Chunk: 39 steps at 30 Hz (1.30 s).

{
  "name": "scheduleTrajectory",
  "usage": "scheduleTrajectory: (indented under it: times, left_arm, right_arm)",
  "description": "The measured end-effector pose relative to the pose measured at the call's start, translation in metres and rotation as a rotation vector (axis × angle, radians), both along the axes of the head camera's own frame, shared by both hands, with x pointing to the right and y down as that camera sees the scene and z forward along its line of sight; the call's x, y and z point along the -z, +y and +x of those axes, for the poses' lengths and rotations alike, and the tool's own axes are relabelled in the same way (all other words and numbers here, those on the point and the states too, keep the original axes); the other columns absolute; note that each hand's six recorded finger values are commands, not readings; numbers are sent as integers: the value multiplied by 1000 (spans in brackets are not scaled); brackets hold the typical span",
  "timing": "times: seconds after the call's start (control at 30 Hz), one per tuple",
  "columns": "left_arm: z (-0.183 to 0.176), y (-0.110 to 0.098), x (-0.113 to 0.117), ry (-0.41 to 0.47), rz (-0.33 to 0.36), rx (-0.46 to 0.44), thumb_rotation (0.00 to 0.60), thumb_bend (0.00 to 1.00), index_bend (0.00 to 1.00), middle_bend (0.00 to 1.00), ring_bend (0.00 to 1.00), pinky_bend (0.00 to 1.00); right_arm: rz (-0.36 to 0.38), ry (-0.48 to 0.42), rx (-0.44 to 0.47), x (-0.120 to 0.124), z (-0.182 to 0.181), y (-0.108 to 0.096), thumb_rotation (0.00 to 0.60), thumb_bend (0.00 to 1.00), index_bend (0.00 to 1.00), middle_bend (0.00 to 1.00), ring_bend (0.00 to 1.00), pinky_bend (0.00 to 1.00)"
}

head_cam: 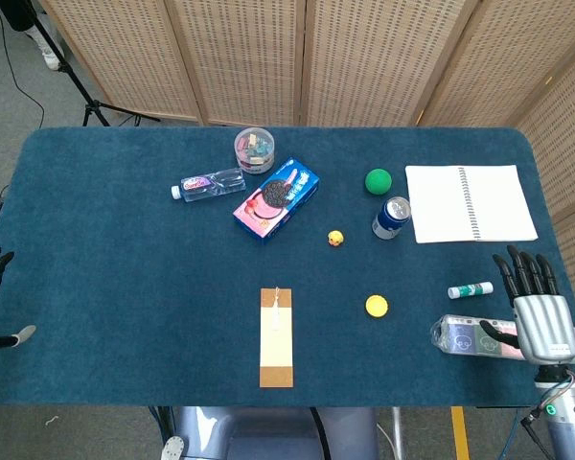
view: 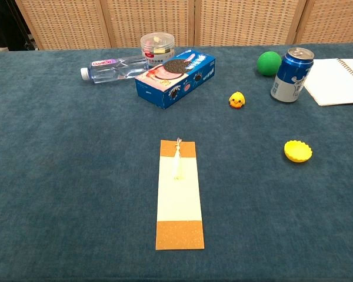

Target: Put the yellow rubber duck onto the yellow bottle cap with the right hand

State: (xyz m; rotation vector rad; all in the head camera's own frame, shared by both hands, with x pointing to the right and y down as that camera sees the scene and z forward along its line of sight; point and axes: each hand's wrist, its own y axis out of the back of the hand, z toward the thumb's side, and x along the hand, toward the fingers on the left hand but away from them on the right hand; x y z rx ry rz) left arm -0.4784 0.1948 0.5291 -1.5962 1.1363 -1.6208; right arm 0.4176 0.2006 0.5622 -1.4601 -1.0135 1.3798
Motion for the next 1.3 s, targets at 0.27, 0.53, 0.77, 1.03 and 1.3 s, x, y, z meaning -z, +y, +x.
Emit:
scheduleTrajectory:
  times: [0.27, 0.53, 0.77, 1.03, 1.3]
  left_arm:
    - [-2, 0, 5, 7, 17, 10, 600, 0, 0, 0, 0, 0]
    - [-6, -1, 3, 2, 11, 22, 600, 0, 0, 0, 0, 0]
    - [-8, -3, -1, -11, -1, 36, 600, 0, 0, 0, 0, 0]
    - [-9, -5, -12, -29, -33, 43, 600, 0, 0, 0, 0, 0]
    - [-14, -9, -17, -45, -45, 60, 600, 0, 0, 0, 0, 0]
  right_arm:
    - [-5, 1, 34, -1, -4, -7, 600, 0, 37, 0, 0, 0]
    - [-46, -90, 199, -5, -65, -49, 600, 0, 304, 0, 0, 0]
    - [-126, -91, 367, -28, -158, -115, 600, 120, 423, 0, 0, 0]
    - [-185, -55, 360, -72, -217, -162, 600, 165, 441, 0, 0, 0]
    - [-245, 5, 328, -123, -229, -179, 600, 232, 463, 0, 0, 0]
